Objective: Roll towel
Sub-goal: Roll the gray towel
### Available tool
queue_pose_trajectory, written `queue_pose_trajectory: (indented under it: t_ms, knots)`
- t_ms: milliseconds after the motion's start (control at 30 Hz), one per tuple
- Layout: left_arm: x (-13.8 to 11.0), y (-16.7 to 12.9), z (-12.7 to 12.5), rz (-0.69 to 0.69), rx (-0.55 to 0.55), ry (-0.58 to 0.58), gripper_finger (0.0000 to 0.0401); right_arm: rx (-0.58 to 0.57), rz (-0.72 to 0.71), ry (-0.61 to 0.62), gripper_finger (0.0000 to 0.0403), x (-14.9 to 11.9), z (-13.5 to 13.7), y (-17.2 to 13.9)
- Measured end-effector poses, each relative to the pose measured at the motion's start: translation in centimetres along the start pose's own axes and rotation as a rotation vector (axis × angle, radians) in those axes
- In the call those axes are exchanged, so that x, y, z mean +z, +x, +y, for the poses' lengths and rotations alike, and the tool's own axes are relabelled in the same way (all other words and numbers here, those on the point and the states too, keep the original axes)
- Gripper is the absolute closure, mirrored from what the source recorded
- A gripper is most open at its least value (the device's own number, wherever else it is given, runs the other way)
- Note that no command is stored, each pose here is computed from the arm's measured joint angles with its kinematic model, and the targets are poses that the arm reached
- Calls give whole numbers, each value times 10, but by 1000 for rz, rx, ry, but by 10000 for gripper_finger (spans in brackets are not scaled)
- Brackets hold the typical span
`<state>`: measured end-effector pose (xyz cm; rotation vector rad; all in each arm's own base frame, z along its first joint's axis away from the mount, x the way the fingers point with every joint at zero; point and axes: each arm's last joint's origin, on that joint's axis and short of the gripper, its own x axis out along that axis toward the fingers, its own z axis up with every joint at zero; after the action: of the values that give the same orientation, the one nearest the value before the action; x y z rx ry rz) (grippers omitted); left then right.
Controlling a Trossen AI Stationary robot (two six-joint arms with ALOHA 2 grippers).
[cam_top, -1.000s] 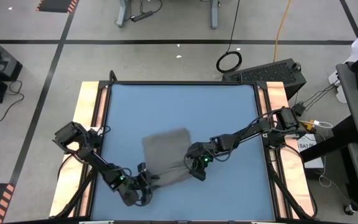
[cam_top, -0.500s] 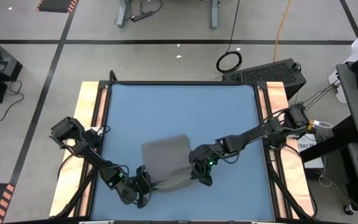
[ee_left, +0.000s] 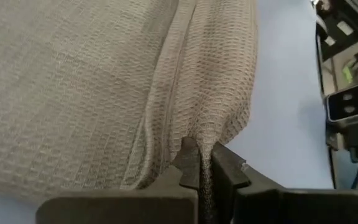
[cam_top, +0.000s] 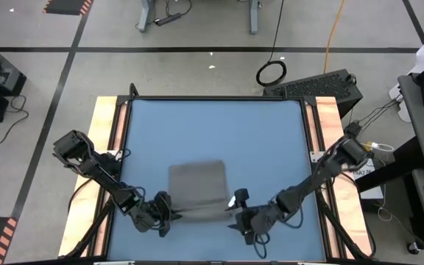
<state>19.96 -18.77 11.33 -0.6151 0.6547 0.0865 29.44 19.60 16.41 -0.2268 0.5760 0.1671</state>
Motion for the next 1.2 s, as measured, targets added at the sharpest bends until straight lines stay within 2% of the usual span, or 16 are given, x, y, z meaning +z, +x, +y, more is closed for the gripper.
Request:
queue_pose_trajectory:
  t_ms: [167, 267, 467, 633, 867, 933, 1033, 1200]
  knots:
    - [0, 1, 6, 19, -5, -56, 387, -67, -9, -33, 129, -21, 15, 25]
    - [0, 3, 7, 42, -8, -67, 386, -128, -10, -31, 133, -30, 14, 37]
    - [3, 5, 9, 54, -2, -122, 384, -137, 10, -16, 153, -39, 10, 49]
    - [4, 5, 10, 56, -2, -127, 383, -145, 19, 46, 204, -40, 5, 51]
    - [4, 5, 10, 43, 5, -119, 378, -49, 62, 284, 319, -41, -15, 60]
    - [4, 5, 10, 37, 7, -81, 365, -9, 83, 351, 354, -41, -24, 63]
    - [4, 5, 10, 47, 6, -40, 326, 71, 109, 418, 390, -41, -36, 67]
    - [7, -3, 12, 82, 28, -23, 234, 148, 139, 516, 379, -40, -49, 69]
